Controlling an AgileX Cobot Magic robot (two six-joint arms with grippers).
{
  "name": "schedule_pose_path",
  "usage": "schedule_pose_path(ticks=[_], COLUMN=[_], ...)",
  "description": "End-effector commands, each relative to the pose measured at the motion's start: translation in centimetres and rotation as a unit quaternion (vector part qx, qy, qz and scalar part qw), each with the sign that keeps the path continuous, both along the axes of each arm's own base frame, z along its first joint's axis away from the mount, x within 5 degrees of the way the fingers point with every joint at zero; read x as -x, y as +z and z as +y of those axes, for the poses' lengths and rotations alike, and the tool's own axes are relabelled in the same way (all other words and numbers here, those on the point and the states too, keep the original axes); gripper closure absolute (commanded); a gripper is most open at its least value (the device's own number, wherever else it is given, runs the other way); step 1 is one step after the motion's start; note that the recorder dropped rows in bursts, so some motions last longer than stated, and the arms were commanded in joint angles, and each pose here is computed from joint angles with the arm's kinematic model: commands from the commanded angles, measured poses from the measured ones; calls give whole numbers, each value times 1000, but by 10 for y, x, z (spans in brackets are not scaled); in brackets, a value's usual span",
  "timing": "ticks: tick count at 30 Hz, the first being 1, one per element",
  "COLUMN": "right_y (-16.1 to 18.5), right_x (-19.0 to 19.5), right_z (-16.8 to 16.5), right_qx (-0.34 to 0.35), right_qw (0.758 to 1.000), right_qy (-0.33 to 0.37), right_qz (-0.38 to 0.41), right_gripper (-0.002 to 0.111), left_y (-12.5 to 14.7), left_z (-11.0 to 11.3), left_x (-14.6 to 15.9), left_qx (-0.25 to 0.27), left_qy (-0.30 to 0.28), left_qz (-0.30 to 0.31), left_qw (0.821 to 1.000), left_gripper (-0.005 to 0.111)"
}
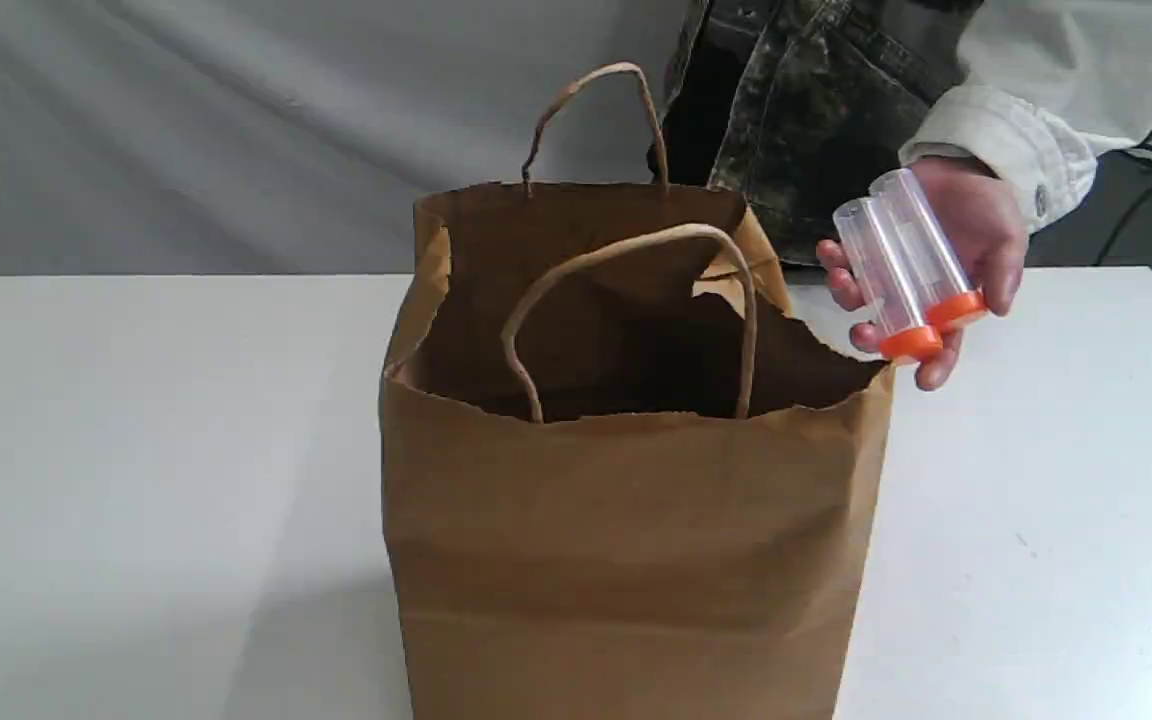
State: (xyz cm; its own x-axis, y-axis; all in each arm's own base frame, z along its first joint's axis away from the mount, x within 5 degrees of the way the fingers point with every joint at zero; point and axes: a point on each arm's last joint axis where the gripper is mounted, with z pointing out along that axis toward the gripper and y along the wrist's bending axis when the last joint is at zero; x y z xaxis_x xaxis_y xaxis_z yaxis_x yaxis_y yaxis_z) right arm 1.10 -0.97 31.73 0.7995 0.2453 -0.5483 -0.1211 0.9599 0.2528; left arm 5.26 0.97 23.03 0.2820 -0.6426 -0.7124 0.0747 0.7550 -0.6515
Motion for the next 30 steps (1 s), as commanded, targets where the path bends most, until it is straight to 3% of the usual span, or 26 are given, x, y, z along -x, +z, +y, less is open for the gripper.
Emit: schedule_pose_path(ticks=[1,3,7,13,22,25,30], right_y=[34,55,92,158,229,247,270], right_x=[2,-2,-15,-34,-69,-85,-130], right_z=[13,25,34,25,26,22,8], right_qx=[134,245,351,297,308,279,145], right_qw=[989,963,920,931,915,935,988], right_qy=[-65,-111,-172,-200,-227,-190,-58], right_qz=[-8,-12,-23,-76,-129,-109,7], right_gripper=[108,108,108,108,108,108,108], left_y=[0,-1,-2,-2,-2,-2,-3], left_z=[-2,-3,-3,-3,-3,-3,-3], left_x=[0,0,0,0,0,0,-1], left_qx=[-71,-83,-81,-81,-80,-80,-72], left_qy=[9,7,6,6,6,5,1], left_qz=[4,10,11,11,11,13,18], left_qw=[997,996,997,997,997,997,997], left_gripper=[107,107,107,107,107,107,107])
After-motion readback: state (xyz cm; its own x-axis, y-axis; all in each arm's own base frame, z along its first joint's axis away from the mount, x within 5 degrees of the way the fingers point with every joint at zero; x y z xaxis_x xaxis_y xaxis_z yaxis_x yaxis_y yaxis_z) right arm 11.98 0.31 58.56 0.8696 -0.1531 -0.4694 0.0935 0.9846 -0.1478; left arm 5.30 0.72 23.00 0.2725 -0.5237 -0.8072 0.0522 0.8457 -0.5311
